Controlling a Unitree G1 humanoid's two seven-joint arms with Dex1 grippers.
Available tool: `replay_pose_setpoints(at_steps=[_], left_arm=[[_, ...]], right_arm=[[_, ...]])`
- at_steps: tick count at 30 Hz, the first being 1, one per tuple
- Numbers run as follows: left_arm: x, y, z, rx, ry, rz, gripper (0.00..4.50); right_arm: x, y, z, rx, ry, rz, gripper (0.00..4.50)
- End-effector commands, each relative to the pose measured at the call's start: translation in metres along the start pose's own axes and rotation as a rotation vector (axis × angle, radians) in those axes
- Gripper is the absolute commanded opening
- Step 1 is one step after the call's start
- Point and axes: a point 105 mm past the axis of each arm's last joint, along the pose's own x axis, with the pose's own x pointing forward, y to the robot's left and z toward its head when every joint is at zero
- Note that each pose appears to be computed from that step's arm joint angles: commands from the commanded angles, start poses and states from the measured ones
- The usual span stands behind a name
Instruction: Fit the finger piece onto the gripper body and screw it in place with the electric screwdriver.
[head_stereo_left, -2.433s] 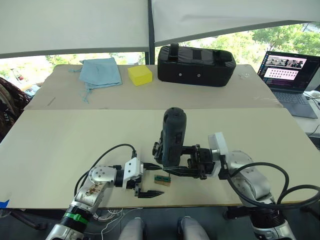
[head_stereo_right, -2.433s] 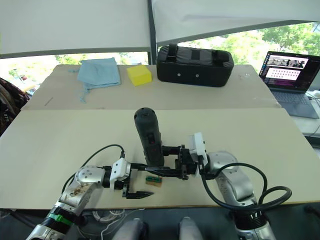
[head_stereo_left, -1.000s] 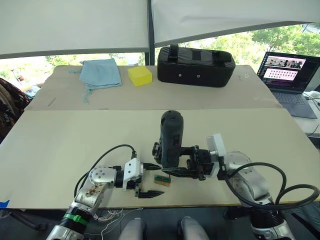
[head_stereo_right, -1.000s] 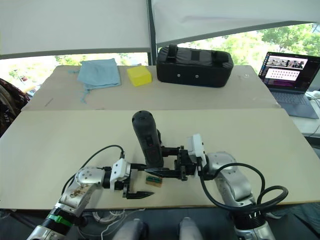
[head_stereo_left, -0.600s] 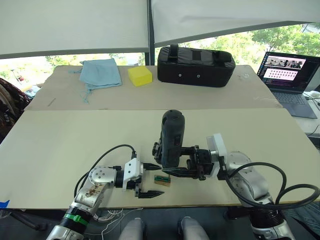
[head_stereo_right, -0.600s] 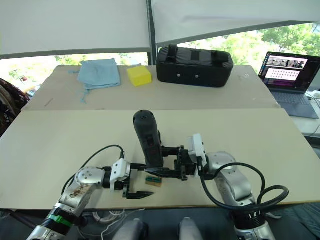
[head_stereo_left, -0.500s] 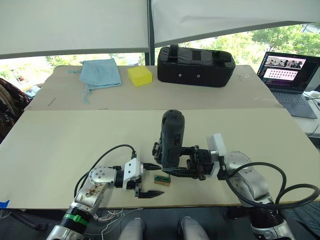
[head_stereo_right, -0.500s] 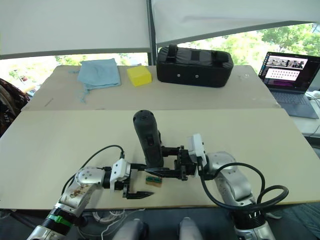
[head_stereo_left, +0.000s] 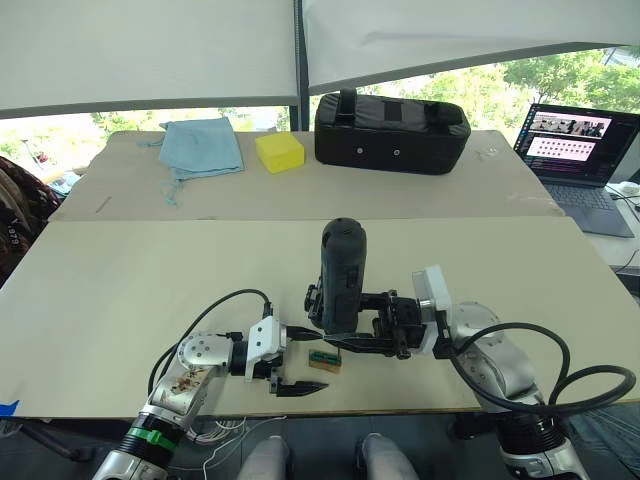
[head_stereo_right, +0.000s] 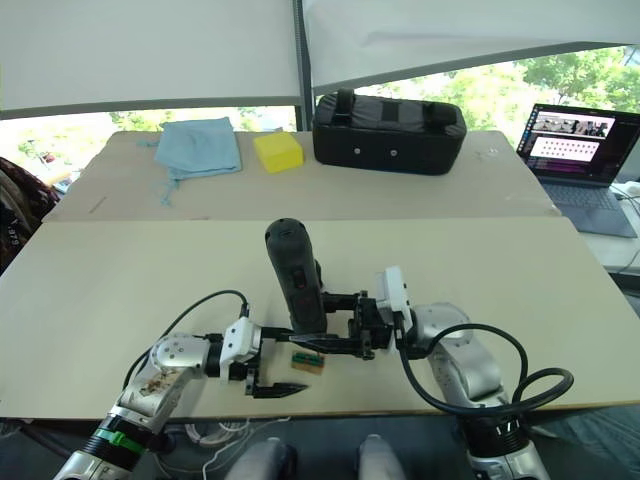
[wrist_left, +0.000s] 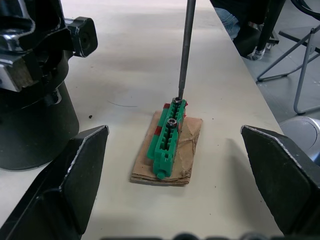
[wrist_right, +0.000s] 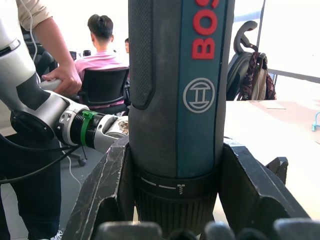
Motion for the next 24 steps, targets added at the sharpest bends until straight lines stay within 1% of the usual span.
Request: replay_pose_setpoints(at_steps=[1, 24], left_arm=[[0.0053, -0.0121, -0.0134, -0.053, 0.029, -0.039, 4.5], [0.0052, -0.0119, -0.0138, -0.056, 0.03, -0.035, 4.5]], right_arm=[[0.0025, -0.0005, 0.0083, -0.047, -0.025, 0.011, 1.9], [0.0035, -0.0023, 0.0084, -0.041, -0.022, 0.008, 1.9]])
